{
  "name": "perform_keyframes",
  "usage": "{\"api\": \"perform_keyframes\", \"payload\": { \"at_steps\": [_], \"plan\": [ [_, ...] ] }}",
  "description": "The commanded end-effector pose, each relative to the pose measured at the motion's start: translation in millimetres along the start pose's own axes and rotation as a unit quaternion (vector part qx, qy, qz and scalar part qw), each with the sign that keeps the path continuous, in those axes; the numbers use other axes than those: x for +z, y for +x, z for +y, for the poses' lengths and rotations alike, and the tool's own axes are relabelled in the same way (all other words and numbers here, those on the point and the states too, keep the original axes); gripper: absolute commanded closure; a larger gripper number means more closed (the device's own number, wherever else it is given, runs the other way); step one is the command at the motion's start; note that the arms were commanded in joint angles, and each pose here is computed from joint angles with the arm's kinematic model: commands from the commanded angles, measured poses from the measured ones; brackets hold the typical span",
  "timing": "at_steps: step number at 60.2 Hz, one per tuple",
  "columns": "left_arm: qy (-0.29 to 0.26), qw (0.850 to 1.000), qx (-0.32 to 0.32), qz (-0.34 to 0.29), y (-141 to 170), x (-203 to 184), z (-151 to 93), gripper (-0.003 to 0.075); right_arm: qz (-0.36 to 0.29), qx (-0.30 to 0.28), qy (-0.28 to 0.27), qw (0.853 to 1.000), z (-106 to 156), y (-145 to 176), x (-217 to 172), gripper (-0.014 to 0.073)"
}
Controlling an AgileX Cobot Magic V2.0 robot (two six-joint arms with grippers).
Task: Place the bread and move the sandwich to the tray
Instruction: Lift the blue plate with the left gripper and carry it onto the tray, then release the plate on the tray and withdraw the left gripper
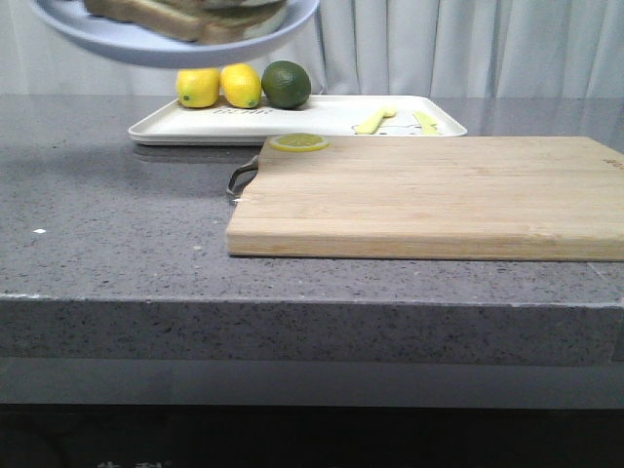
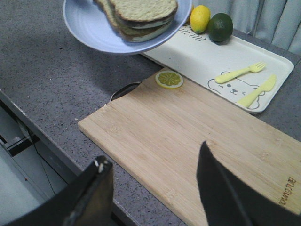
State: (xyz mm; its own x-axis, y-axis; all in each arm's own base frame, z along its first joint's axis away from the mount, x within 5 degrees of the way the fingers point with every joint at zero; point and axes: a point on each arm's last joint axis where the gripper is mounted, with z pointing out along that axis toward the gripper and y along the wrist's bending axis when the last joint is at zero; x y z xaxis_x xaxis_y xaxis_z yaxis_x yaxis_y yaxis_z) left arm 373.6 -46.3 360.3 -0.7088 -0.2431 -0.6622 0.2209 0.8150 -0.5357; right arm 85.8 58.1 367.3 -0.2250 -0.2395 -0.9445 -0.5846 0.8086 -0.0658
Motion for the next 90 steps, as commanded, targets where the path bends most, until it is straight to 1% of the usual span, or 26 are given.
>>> {"api": "perform_keyframes", "payload": {
  "at_steps": [1, 12, 17, 26, 31, 35, 38, 40, 42, 50, 53, 59, 68, 71, 77, 81, 85, 90],
  "plan": [
    [0.042, 0.996, -0.043, -0.068, -29.2, -3.6, -21.8, 0.0738, -0.048, -0.004, 0.008, 0.999, -1.7, -14.3, -4.3, 0.0172],
    [0.057, 0.993, -0.088, -0.061, -50.2, 39.0, -15.5, 0.0737, -0.048, -0.004, 0.008, 0.999, -1.7, -14.3, -4.3, 0.0172],
    [0.058, 0.99, -0.117, -0.055, -54.8, 60.2, -5.7, 0.0737, -0.048, -0.004, 0.008, 0.999, -1.7, -14.3, -4.3, 0.0172],
    [0.052, 0.986, -0.151, -0.046, -56.1, 90.6, 12.7, 0.0734, -0.048, -0.004, 0.008, 0.999, -1.7, -14.3, -4.3, 0.0172],
    [0.055, 0.983, -0.169, -0.039, -52.6, 105.6, 21.9, 0.0701, -0.048, -0.004, 0.008, 0.999, -1.7, -14.3, -4.3, 0.0172],
    [0.055, 0.982, -0.179, -0.034, -49.6, 113.1, 27.1, 0.0638, -0.048, -0.004, 0.008, 0.999, -1.7, -14.3, -4.3, 0.0172],
    [0.053, 0.982, -0.182, -0.028, -47.1, 117.5, 30.3, 0.0566, -0.048, -0.004, 0.008, 0.999, -1.7, -14.3, -4.3, 0.0172],
    [0.053, 0.981, -0.183, -0.023, -45.5, 119.6, 31.7, 0.0535, -0.048, -0.004, 0.008, 0.999, -1.7, -14.3, -4.3, 0.0172],
    [0.053, 0.982, -0.182, -0.018, -44.5, 120.0, 31.7, 0.046, -0.048, -0.004, 0.008, 0.999, -1.7, -14.3, -4.3, 0.0172],
    [0.053, 0.982, -0.178, -0.016, -44.6, 119.0, 32.0, 0.0312, -0.048, -0.004, 0.008, 0.999, -1.7, -14.3, -4.3, 0.0172],
    [0.053, 0.983, -0.174, -0.017, -46.6, 114.4, 32.7, 0.029, -0.048, -0.004, 0.008, 0.999, -1.7, -14.3, -4.3, 0.0172],
    [0.053, 0.988, -0.142, -0.026, -54.2, 96.7, 31.4, 0.0289, -0.048, -0.004, 0.008, 0.999, -1.7, -14.3, -4.3, 0.0172],
    [0.022, 0.995, -0.093, -0.04, -66.2, 58.7, 28.4, 0.0289, -0.048, -0.004, 0.008, 0.999, -1.7, -14.3, -4.3, 0.0172],
    [0.0, 0.997, -0.064, -0.048, -70.6, 41.8, 25.9, 0.029, -0.048, -0.004, 0.008, 0.999, -1.7, -14.3, -4.3, 0.0172],
    [-0.044, 0.997, 0.002, -0.068, -77.4, 3.8, 10.2, 0.029, -0.048, -0.004, 0.008, 0.999, -1.7, -14.3, -4.3, 0.0172],
    [-0.058, 0.994, 0.035, -0.081, -78.4, -21.3, -6.5, 0.029, -0.048, -0.004, 0.008, 0.999, -1.7, -14.3, -4.3, 0.0172],
    [-0.068, 0.992, 0.061, -0.089, -74.2, -40.6, -22.0, 0.029, -0.048, -0.004, 0.008, 0.999, -1.7, -14.3, -4.3, 0.0172],
    [-0.082, 0.987, 0.096, -0.103, -61.3, -64.9, -42.6, 0.029, -0.048, -0.004, 0.008, 0.999, -1.7, -14.3, -4.3, 0.0172]
  ]
}}
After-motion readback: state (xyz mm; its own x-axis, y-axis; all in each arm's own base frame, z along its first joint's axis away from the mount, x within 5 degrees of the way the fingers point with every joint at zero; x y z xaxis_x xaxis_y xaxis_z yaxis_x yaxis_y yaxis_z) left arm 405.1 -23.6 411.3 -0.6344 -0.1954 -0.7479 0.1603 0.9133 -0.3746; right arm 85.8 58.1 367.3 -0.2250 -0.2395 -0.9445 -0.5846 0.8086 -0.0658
